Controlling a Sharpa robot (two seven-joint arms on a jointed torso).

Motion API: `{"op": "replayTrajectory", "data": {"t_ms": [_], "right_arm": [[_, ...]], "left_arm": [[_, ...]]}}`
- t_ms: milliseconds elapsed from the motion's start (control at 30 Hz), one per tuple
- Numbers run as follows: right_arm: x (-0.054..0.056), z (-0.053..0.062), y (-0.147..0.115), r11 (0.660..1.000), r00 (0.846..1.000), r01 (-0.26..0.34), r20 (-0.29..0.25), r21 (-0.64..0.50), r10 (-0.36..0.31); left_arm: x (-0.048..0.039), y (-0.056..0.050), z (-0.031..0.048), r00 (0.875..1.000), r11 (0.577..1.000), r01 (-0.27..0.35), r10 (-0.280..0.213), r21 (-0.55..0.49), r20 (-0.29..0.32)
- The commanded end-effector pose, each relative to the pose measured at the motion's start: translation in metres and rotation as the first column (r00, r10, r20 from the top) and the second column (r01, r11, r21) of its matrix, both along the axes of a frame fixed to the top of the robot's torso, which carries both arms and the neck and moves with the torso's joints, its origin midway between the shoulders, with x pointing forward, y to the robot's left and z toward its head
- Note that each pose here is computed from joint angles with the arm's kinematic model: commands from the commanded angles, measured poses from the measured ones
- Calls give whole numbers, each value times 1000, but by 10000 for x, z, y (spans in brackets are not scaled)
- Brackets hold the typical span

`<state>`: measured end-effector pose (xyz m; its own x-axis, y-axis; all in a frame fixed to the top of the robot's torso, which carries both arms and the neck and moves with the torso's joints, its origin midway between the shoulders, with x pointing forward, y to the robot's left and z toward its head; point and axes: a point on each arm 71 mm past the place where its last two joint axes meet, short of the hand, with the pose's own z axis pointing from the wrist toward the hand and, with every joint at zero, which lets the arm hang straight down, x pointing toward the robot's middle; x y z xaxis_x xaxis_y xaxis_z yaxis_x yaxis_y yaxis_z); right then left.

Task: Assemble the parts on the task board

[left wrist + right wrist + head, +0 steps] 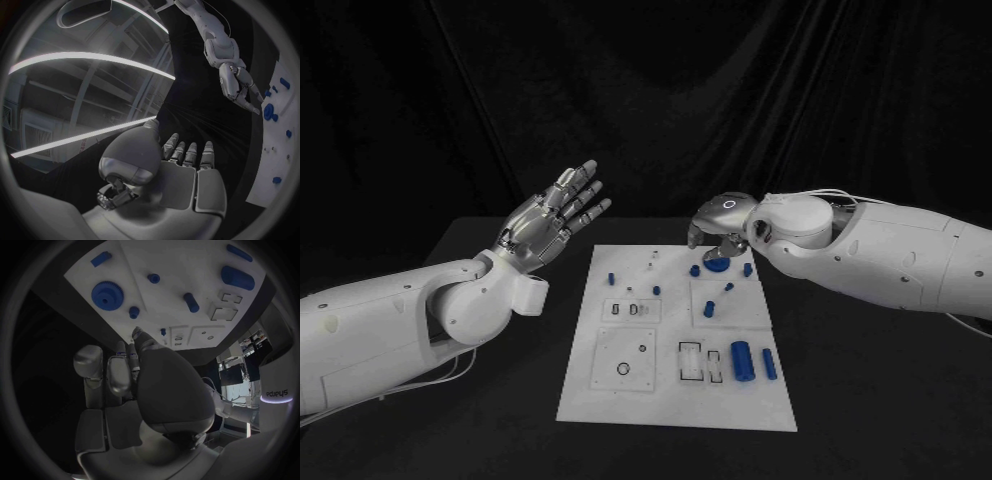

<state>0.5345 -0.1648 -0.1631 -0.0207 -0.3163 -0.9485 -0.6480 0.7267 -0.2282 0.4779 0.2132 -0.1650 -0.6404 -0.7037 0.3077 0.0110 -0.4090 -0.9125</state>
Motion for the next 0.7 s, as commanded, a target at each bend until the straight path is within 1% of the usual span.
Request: {"op": "replayTrajectory", "data": {"t_ms": [33, 167, 333, 600, 700], "right_arm": [[0, -48, 18, 999, 999, -33, 21, 10, 33], [9, -128, 27, 999, 999, -37, 13, 12, 36], [14, -192, 28, 999, 999, -34, 10, 15, 33], [26, -239, 32, 998, 998, -39, 43, 48, 37], [35, -249, 30, 998, 998, -37, 45, 49, 35]], "left_arm": [[1, -16, 34, 1000, 1000, 18, -18, -23, 19], [5, -20, 34, 1000, 999, 21, -21, -24, 19], [1, -22, 35, 1000, 999, 25, -24, -26, 19], [6, -4, 34, 1000, 999, 20, -20, -25, 21], [8, -2, 33, 1000, 999, 21, -21, -25, 19]]}}
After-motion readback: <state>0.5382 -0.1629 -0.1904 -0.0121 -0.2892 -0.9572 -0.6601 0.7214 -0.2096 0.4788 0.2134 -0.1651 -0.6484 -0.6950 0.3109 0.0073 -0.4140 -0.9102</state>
